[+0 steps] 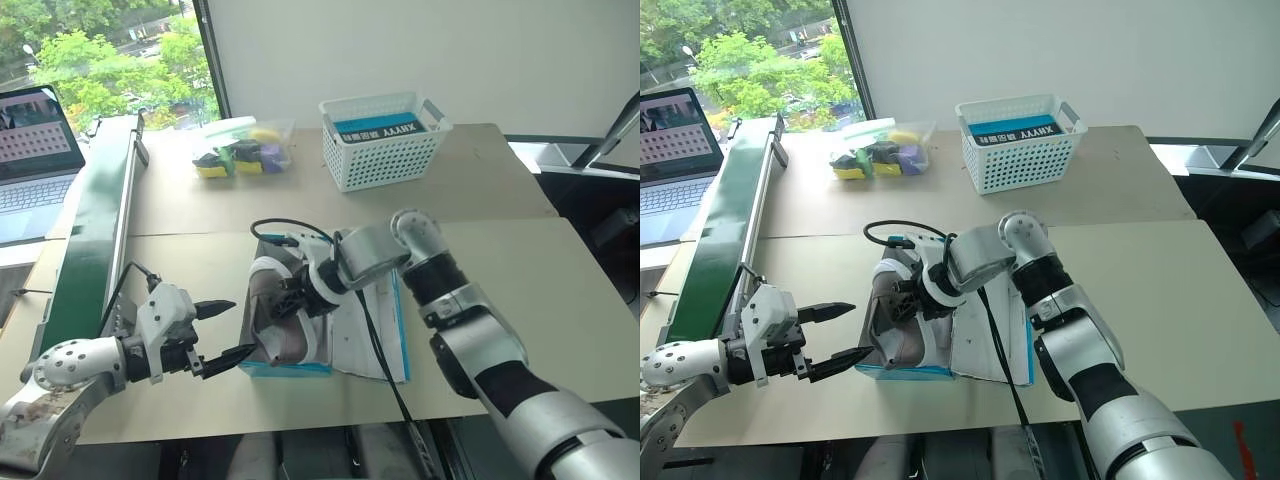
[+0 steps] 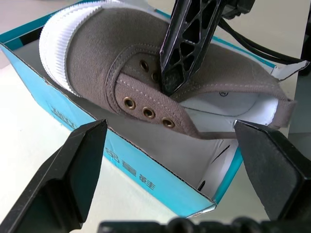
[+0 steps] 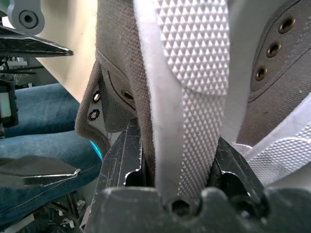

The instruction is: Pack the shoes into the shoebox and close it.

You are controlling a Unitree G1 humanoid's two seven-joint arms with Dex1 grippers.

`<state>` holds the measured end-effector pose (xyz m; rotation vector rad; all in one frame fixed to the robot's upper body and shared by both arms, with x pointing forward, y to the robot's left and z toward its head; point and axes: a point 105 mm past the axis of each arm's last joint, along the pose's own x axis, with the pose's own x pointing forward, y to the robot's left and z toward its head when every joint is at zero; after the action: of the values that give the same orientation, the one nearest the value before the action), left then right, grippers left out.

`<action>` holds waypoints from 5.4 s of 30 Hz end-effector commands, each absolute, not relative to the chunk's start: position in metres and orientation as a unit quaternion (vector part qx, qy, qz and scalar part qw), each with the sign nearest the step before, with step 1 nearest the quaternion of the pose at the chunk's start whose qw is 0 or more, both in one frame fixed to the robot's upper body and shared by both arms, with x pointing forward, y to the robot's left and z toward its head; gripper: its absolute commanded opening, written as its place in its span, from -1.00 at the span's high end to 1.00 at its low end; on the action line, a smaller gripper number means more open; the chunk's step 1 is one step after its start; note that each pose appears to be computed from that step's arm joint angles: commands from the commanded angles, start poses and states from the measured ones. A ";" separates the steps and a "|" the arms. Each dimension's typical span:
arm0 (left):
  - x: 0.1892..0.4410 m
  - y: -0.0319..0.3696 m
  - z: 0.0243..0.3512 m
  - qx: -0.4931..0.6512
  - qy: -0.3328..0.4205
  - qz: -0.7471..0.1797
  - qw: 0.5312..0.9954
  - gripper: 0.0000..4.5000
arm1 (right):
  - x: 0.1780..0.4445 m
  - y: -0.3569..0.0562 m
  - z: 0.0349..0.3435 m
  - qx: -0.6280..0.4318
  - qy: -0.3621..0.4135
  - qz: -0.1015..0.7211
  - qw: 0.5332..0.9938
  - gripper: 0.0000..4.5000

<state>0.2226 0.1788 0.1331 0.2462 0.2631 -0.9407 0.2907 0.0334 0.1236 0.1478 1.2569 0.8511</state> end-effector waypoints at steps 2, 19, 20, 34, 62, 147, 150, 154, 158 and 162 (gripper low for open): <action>0.220 0.176 0.142 0.126 0.106 -0.452 0.876 -0.97 | 0.295 0.036 0.109 0.077 0.577 0.353 0.732 0.37; 0.221 0.176 0.141 0.130 0.107 -0.451 0.876 -1.00 | 0.314 0.057 0.092 0.063 0.554 0.318 0.767 0.10; 0.221 0.175 0.141 0.130 0.107 -0.451 0.876 -1.00 | 0.317 0.059 0.101 0.072 0.542 0.326 0.771 -0.05; 0.228 0.178 0.144 0.131 0.106 -0.449 0.877 -1.00 | 0.338 0.034 0.218 0.104 0.356 0.430 0.823 -0.95; 0.251 0.176 0.151 0.139 0.105 -0.491 0.854 -1.00 | 0.202 -0.102 0.086 -0.104 0.396 0.580 0.704 0.99; 0.218 0.190 0.165 0.104 0.092 -0.369 0.919 -1.00 | 0.356 0.057 0.087 -0.082 0.235 0.581 0.775 0.99; 0.216 0.191 0.165 0.104 0.091 -0.361 0.922 -1.00 | 0.359 0.056 0.081 -0.099 0.240 0.574 0.777 0.99; 0.219 0.196 0.168 0.099 0.076 -0.331 0.935 -1.00 | 0.372 0.059 0.125 -0.064 0.158 0.571 0.803 0.99; 0.226 0.205 0.172 0.081 0.045 -0.273 0.958 -1.00 | 0.375 0.039 0.204 0.069 0.076 0.582 0.807 0.99; 0.234 0.216 0.174 0.059 0.015 -0.197 0.979 -1.00 | 0.371 -0.016 0.271 0.207 0.005 0.565 0.799 0.99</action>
<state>0.2322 0.2120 0.1617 0.0921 0.0960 -0.4562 0.3803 -0.0010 0.2371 0.3523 0.1072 1.1866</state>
